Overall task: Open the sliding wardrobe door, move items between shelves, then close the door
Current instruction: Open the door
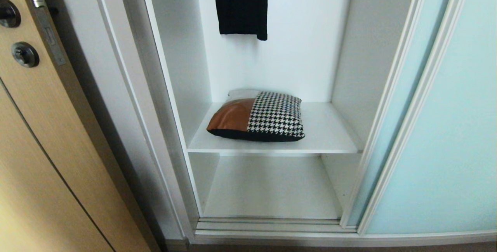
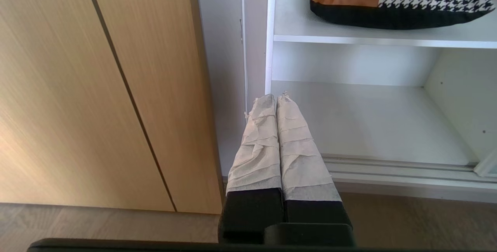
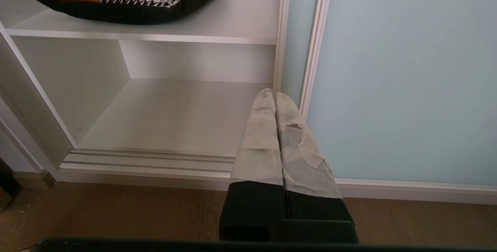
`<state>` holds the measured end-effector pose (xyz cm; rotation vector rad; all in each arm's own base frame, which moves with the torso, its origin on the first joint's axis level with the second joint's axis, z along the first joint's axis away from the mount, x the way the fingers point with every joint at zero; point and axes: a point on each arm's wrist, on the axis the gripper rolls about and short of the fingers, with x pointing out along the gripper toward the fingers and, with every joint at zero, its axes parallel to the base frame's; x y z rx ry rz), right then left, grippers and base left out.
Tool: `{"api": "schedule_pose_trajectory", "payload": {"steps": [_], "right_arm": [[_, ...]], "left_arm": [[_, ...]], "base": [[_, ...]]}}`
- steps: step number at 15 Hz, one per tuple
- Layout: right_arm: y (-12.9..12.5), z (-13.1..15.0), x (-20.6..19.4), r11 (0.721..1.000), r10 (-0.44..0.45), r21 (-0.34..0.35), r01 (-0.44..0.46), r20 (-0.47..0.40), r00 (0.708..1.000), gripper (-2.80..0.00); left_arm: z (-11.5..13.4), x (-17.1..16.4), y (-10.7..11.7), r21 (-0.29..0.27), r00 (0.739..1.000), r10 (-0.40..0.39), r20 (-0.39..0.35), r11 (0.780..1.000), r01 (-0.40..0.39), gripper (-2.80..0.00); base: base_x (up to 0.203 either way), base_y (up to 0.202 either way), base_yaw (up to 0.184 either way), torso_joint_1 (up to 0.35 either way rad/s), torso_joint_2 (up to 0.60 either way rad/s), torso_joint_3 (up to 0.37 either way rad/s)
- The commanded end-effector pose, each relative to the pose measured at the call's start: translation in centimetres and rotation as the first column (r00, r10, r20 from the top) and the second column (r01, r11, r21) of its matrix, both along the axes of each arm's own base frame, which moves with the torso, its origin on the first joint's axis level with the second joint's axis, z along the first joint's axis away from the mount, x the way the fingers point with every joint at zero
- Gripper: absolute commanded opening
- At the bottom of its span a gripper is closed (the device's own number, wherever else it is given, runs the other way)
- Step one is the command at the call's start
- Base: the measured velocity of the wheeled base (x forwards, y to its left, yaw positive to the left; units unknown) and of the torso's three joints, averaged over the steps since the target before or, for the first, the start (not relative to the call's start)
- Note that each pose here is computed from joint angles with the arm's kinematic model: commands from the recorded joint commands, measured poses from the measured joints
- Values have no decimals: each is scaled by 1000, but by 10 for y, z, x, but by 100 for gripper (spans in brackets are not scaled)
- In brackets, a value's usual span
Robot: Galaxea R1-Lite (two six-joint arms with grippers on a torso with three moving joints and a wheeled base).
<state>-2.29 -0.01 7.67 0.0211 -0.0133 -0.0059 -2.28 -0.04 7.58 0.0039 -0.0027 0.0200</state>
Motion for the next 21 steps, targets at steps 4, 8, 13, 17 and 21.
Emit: {"api": "schedule_pose_trajectory", "payload": {"steps": [4,8,13,17,21], "right_arm": [[0,0,0,1000,0,0,0,-1,1000,-280],[0,0,0,1000,0,0,0,-1,1000,-280],[0,0,0,1000,-1,0,1,-1,1000,-280],[0,0,0,1000,0,0,0,-1,1000,-280],[0,0,0,1000,-1,0,1,-1,1000,-280]], "left_arm": [[0,0,0,1,1000,1,-1,1000,-1,-280],[0,0,0,1,1000,1,-2,1000,-1,-280],[0,0,0,-8,1000,0,-3,1000,0,-280],[0,0,0,-4,1000,0,-3,1000,0,-280],[0,0,0,-5,1000,0,-3,1000,0,-280]], "base": [[0,0,0,0,0,0],[0,0,0,0,0,0],[0,0,0,0,0,0],[0,0,0,0,0,0],[0,0,0,0,0,0]]}}
